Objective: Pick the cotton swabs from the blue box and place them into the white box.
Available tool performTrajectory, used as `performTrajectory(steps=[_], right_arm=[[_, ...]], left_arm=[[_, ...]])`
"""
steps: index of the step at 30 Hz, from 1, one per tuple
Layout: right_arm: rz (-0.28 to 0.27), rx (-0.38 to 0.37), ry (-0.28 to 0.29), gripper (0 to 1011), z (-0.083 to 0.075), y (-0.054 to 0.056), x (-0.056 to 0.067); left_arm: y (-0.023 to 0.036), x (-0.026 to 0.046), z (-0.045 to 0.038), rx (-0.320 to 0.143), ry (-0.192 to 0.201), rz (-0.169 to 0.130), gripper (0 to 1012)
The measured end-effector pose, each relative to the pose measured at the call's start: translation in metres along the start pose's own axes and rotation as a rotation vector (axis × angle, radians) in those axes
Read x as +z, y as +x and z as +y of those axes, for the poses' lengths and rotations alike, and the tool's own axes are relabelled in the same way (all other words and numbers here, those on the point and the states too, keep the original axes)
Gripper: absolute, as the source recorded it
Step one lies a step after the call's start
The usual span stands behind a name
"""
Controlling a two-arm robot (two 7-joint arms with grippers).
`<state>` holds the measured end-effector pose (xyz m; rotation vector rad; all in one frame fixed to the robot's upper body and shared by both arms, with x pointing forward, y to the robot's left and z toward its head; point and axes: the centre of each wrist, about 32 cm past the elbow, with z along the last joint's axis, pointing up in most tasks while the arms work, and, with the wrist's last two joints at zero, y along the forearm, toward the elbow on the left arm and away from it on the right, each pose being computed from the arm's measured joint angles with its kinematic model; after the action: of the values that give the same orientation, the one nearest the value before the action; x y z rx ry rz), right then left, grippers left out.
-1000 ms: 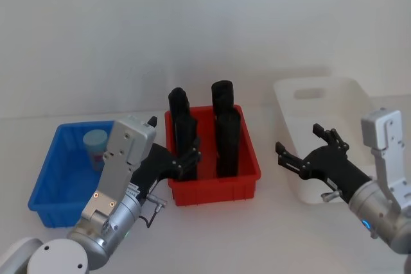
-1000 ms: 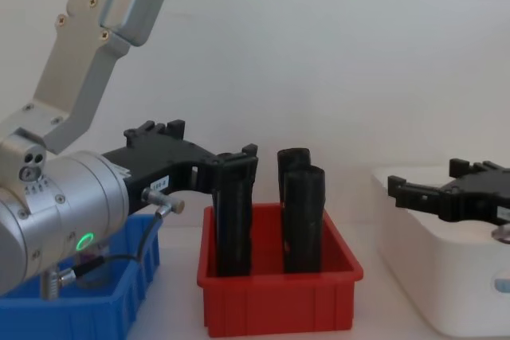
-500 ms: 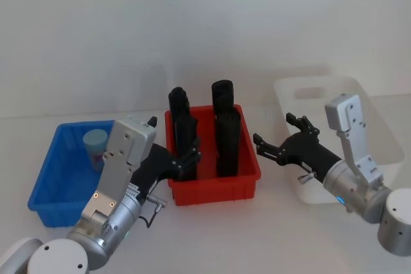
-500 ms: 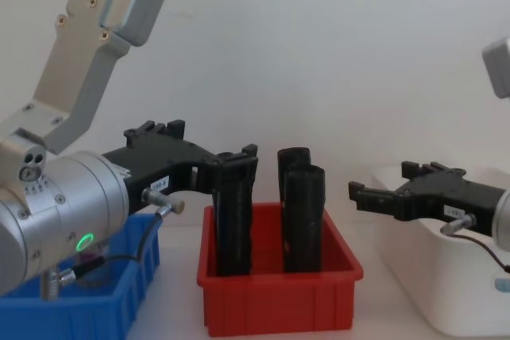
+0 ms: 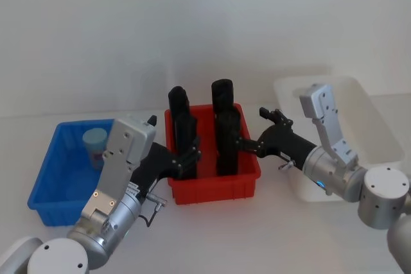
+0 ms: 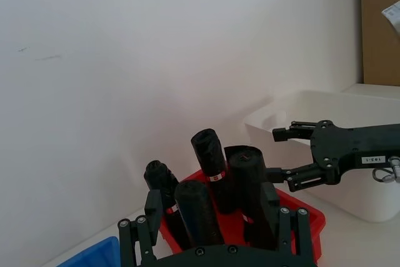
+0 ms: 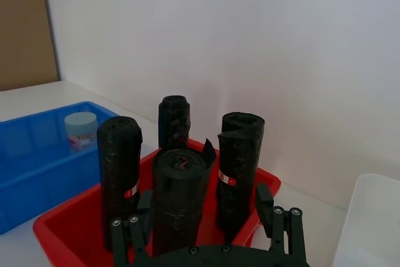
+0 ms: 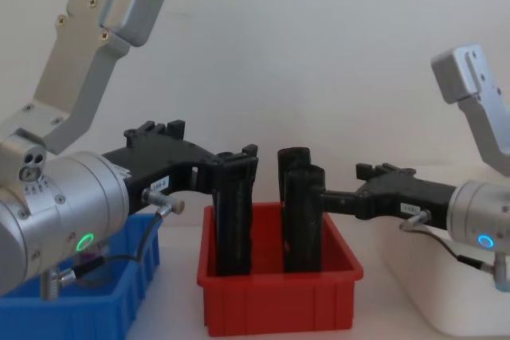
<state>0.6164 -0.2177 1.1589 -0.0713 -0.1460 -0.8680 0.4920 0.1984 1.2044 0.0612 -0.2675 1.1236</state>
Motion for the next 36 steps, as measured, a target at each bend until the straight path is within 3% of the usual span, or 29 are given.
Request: performTrajectory(steps=[17,25,31,36], right_arm=[[0.048,0.103,-0.014,996,0.034,0.012,-0.007],[0.078,0.122,-0.030,835,0.042,0.015,-0.009],[0.101,0.135,-0.035,610,0.045,0.017,-0.009],[0.112,0.142,-0.032,527,0.047,0.018,-0.007]], left_arm=[[0.0000,0.0000,0.0000,0.000,0.000,0.000,1000],[0.0000,0.0000,0.0000,0.000,0.000,0.000,1000],[0.0000,0.0000,0.0000,0.000,0.000,0.000,1000],[0.0000,0.0000,0.0000,0.000,0.000,0.000,1000]])
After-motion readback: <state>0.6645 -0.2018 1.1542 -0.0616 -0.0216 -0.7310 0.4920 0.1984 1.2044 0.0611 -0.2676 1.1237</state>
